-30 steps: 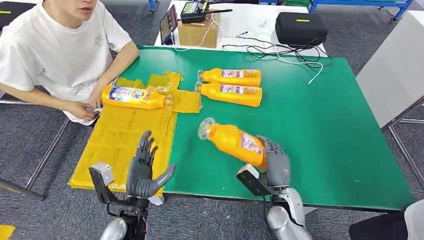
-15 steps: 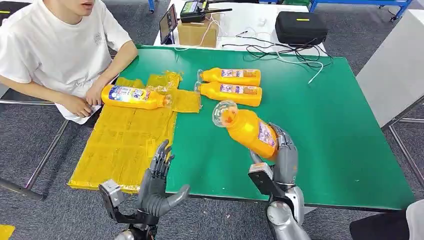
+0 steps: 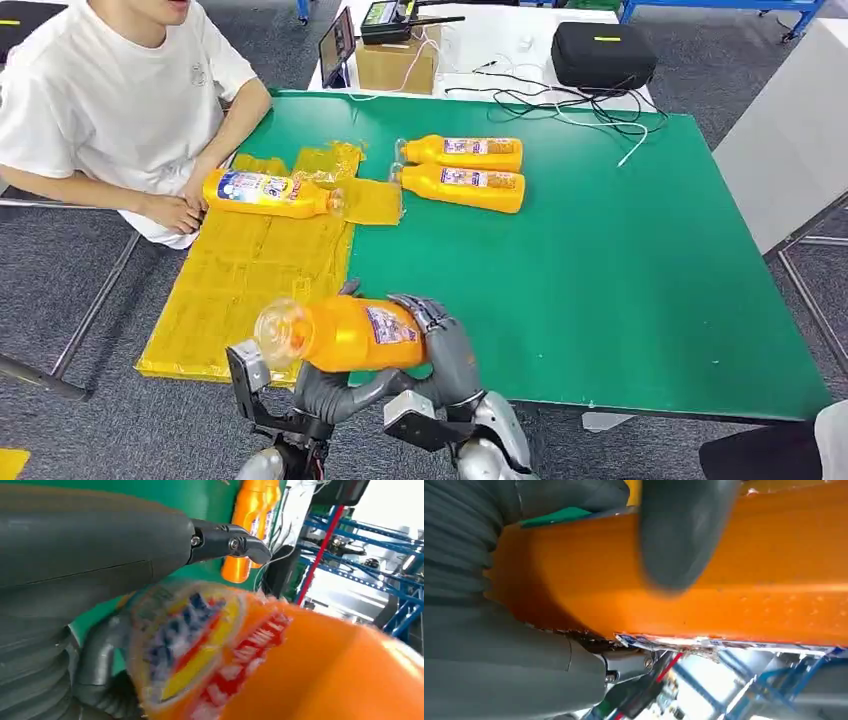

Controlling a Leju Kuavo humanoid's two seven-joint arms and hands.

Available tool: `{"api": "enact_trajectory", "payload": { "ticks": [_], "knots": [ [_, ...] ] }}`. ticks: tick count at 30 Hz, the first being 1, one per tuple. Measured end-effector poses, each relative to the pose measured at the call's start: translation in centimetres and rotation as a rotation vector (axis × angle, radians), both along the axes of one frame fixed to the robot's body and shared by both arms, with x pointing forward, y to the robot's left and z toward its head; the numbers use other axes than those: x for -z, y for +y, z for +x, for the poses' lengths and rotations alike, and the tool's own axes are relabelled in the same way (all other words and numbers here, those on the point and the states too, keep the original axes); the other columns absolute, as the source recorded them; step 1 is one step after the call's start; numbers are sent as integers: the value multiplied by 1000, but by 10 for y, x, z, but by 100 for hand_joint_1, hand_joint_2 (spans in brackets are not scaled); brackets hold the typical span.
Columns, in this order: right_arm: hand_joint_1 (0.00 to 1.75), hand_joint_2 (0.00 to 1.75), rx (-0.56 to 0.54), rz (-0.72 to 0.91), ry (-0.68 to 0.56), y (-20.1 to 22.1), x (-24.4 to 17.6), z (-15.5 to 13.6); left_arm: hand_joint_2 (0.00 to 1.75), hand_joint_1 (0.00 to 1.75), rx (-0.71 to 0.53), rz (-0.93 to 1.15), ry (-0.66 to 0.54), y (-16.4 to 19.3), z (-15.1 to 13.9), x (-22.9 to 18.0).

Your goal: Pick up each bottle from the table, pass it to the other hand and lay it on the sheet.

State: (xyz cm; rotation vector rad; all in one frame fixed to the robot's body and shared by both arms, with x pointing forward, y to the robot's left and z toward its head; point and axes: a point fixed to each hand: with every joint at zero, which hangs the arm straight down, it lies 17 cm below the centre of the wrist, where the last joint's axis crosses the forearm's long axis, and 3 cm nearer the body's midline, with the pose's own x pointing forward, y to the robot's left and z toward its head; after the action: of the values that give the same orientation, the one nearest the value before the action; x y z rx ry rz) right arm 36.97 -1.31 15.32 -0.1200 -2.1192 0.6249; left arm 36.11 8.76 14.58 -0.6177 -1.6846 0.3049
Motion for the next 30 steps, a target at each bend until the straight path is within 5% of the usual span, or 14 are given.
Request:
{"api": "enact_trajectory", "payload": {
  "ticks": [15,16,17,18,24,25,30],
  "knots": [
    [175,175,-79,-13,36,29,16,-7,175,0,27,-35,-41,-3,-1,-9],
    [162,175,-73,-18,36,28,17,-6,175,21,27,-37,-42,-3,-1,-9],
    [0,175,-68,-22,38,27,19,-6,175,161,29,-38,-43,-3,-1,-9],
    [0,175,-65,-24,41,27,21,-6,175,175,28,-38,-45,-3,-1,-9],
    [0,175,-84,-25,59,29,28,-9,175,175,53,-64,-96,-6,-3,-20],
    [0,0,-86,-17,58,29,28,-9,175,175,63,-66,-103,-7,-4,-20],
    [0,0,-98,21,67,25,26,-10,175,175,125,-77,-132,-14,-10,-25]
  ]
}}
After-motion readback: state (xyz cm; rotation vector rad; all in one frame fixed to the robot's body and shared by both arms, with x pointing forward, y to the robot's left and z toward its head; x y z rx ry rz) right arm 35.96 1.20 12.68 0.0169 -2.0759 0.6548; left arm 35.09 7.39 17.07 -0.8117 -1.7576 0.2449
